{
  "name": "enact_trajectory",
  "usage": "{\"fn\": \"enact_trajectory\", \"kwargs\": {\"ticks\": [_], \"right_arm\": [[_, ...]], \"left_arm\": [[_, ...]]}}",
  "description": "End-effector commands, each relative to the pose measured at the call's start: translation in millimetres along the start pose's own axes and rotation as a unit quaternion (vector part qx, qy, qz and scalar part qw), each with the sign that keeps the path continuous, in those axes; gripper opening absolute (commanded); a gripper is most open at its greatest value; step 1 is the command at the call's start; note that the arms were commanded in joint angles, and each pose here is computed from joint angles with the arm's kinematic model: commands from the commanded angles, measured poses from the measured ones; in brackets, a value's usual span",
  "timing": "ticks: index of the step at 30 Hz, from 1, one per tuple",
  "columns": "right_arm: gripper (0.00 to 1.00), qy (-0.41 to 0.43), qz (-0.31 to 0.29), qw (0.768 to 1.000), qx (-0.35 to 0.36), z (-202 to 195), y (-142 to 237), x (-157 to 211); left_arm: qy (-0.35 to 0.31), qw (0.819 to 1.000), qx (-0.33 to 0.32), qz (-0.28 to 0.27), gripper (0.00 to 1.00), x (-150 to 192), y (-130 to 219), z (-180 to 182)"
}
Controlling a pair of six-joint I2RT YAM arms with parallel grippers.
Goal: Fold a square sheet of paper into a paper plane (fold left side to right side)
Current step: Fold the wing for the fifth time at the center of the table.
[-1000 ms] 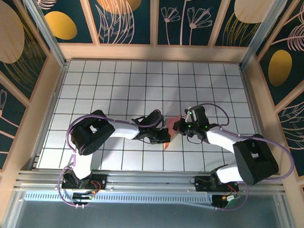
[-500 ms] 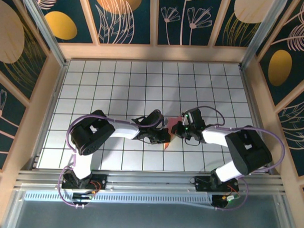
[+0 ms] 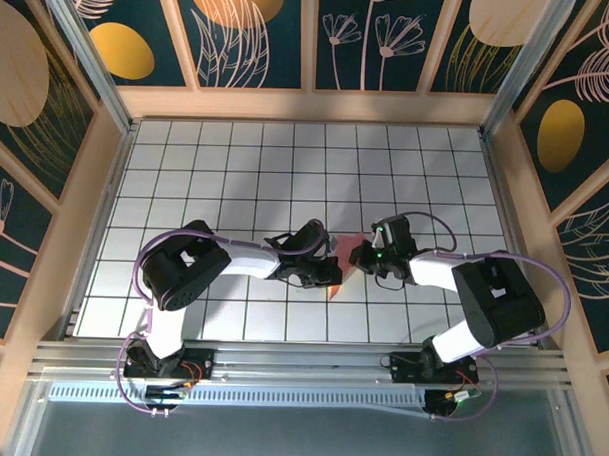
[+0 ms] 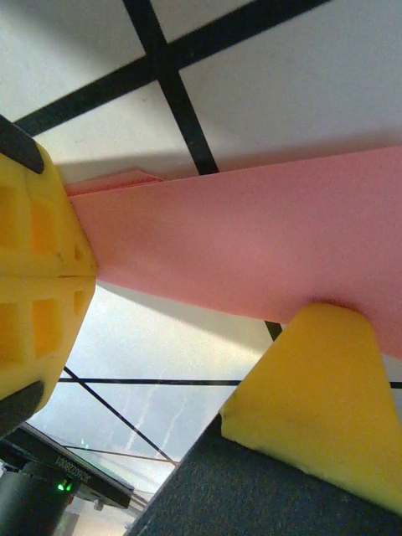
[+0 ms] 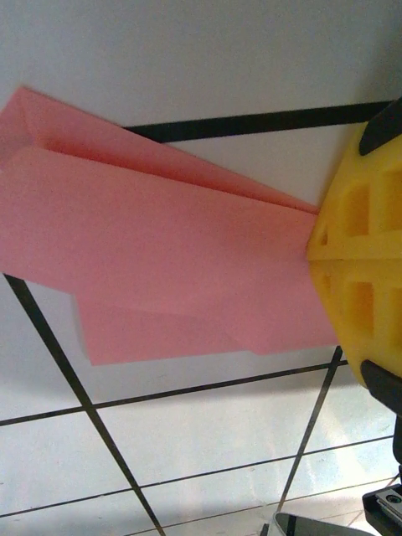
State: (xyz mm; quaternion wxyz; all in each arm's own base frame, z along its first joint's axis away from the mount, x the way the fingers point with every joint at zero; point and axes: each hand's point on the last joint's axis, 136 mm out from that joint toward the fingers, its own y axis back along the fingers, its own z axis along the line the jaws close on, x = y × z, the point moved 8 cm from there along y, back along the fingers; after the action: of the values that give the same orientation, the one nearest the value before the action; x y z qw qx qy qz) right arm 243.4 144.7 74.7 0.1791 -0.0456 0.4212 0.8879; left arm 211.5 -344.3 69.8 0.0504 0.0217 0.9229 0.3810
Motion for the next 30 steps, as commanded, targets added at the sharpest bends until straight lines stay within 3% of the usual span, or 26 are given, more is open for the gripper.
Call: {"fn": "enact_trajectory", "kwargs": {"ticks": [1,30], "right_arm": [[0.00,-0.001,-0.019,0.998,0.052,-18,-1,-12],[0.00,-0.026,-0.053,0.998,0.038,-33,3,-68]], "left_arm": [[0.033,0.996,-0.073,0.035,0.00,17,-10,33],[0.032,0.996,-0.074,0.039,0.00,19,-11,34]]}}
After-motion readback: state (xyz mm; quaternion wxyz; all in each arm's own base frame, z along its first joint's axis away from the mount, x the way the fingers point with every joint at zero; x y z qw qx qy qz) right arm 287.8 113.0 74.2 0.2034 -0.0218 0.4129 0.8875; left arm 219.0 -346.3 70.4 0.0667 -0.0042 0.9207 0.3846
